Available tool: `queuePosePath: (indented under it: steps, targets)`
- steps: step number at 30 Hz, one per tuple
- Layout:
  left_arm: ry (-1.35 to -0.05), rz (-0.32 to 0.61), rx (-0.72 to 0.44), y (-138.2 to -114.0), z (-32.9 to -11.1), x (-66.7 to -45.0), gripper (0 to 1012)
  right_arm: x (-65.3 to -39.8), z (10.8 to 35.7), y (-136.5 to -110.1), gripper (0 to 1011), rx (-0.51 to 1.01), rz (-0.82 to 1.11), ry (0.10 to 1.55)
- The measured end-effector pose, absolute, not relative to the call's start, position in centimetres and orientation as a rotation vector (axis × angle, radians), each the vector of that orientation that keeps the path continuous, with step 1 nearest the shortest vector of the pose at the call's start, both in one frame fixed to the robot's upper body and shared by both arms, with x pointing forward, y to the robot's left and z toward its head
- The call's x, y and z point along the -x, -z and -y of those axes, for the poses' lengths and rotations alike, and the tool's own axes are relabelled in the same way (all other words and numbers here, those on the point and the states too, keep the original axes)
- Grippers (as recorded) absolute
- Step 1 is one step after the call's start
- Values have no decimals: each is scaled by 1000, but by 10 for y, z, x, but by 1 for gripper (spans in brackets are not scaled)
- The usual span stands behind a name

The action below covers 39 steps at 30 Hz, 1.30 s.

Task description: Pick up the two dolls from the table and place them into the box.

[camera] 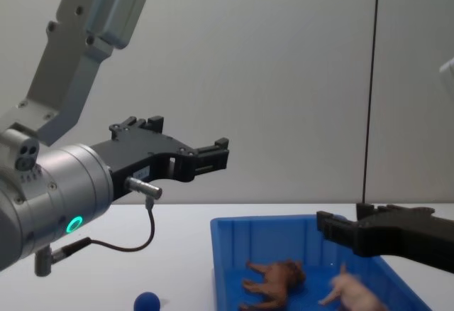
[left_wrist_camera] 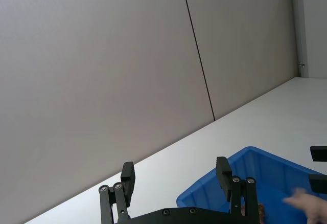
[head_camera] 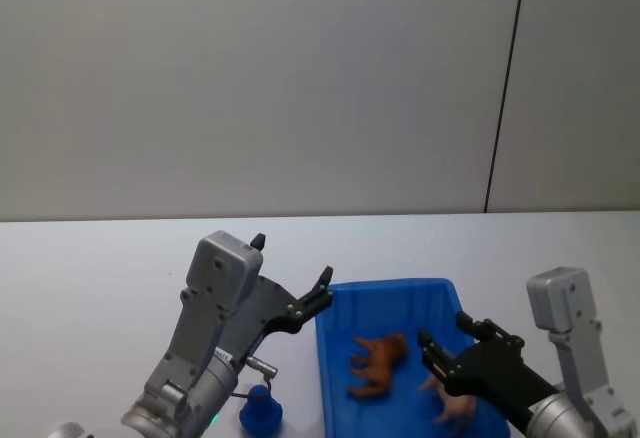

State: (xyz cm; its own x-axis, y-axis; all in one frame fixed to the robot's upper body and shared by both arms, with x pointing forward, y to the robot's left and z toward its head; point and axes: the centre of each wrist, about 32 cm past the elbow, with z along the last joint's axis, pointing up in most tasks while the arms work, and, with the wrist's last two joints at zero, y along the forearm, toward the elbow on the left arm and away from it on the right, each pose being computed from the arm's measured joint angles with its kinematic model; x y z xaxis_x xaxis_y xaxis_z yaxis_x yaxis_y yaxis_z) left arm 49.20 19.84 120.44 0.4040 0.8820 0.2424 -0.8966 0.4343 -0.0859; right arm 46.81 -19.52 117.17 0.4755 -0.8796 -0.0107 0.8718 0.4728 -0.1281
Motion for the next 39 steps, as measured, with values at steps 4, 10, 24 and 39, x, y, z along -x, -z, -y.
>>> queuePosePath:
  steps: [4,10,24,39]
  targets:
    - [-1124,268,-61,-1204,-198,-492,1001,-468,196,-1171,670,111,-78,1089]
    - [-1124,268,-61,-1204,-198,-492,1001,-465,200,-1173,846,103,-61,1118]
    - [-1124,268,-61,-1204,-198,-492,1001,-455,217,-1179,1001,63,-12,1241]
    - [-1124,267,-61,-1204,-198,-492,1001,-445,233,-1181,1001,39,1,1345]
